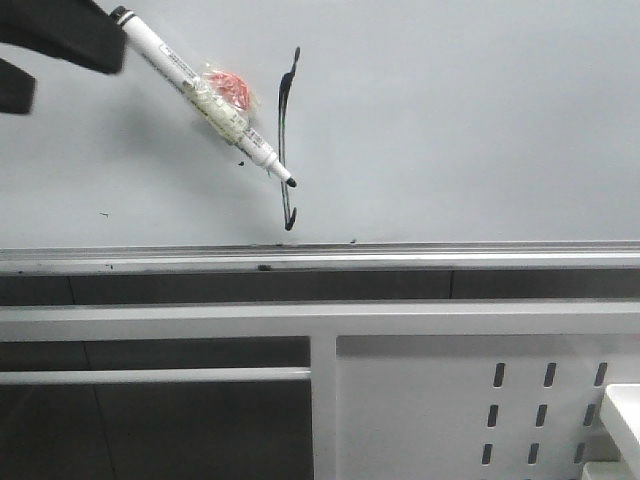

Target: Write number 1 on whiteboard

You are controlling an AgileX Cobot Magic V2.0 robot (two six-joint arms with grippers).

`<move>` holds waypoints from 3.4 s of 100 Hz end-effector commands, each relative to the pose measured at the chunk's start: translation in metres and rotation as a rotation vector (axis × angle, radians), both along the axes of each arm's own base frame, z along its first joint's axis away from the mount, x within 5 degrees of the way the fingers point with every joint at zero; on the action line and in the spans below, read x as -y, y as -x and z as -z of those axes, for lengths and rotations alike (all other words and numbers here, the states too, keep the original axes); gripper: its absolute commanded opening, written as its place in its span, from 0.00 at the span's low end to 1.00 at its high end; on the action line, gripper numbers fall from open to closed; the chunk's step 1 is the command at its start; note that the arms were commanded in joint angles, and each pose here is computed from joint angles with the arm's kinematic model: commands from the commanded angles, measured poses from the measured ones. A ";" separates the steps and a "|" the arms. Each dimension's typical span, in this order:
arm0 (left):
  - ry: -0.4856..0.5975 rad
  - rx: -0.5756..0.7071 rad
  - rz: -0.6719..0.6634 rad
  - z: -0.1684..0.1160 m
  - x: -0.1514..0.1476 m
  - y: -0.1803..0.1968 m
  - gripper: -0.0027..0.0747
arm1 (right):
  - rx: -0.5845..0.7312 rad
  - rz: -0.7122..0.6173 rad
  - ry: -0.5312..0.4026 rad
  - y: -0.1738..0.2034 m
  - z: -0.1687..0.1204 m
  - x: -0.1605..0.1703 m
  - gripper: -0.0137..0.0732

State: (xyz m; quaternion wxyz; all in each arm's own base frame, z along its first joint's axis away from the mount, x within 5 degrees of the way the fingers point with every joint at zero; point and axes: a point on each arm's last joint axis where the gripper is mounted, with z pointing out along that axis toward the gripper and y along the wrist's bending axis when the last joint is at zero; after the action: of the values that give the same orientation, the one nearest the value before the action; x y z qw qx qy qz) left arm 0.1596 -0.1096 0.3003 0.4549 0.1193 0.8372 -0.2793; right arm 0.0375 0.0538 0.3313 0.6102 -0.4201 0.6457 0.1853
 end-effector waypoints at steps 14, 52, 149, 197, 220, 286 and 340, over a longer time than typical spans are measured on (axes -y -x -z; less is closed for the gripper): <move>0.067 0.350 -0.122 -0.040 -0.051 0.052 0.63 | 0.118 0.050 0.106 0.003 -0.004 0.011 0.10; -0.010 0.490 -0.210 -0.019 -0.086 0.125 0.38 | 0.174 0.160 -0.113 0.015 0.000 0.029 0.10; -0.036 0.536 -0.221 -0.016 -0.090 0.139 0.01 | 0.144 0.155 -0.088 0.013 0.007 0.027 0.10; -0.194 0.604 -0.428 0.078 -0.101 0.110 0.01 | 0.142 0.154 -0.085 0.013 0.008 0.027 0.10; -0.076 0.477 -0.473 0.109 -0.101 0.104 0.01 | 0.141 0.154 -0.084 0.013 0.008 0.027 0.10; -0.144 0.304 -0.431 0.126 -0.099 0.107 0.01 | 0.138 0.153 -0.082 0.013 0.008 0.027 0.10; -0.144 0.304 -0.431 0.126 -0.099 0.107 0.01 | 0.147 0.258 -0.054 0.006 0.018 0.031 0.10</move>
State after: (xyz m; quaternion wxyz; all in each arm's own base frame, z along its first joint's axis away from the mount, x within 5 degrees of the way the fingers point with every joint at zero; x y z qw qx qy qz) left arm 0.0523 -0.0106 0.1817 0.6055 0.0176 0.7904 -0.0916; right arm 0.0269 0.0261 0.3051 0.6479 -0.3716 0.6557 0.1101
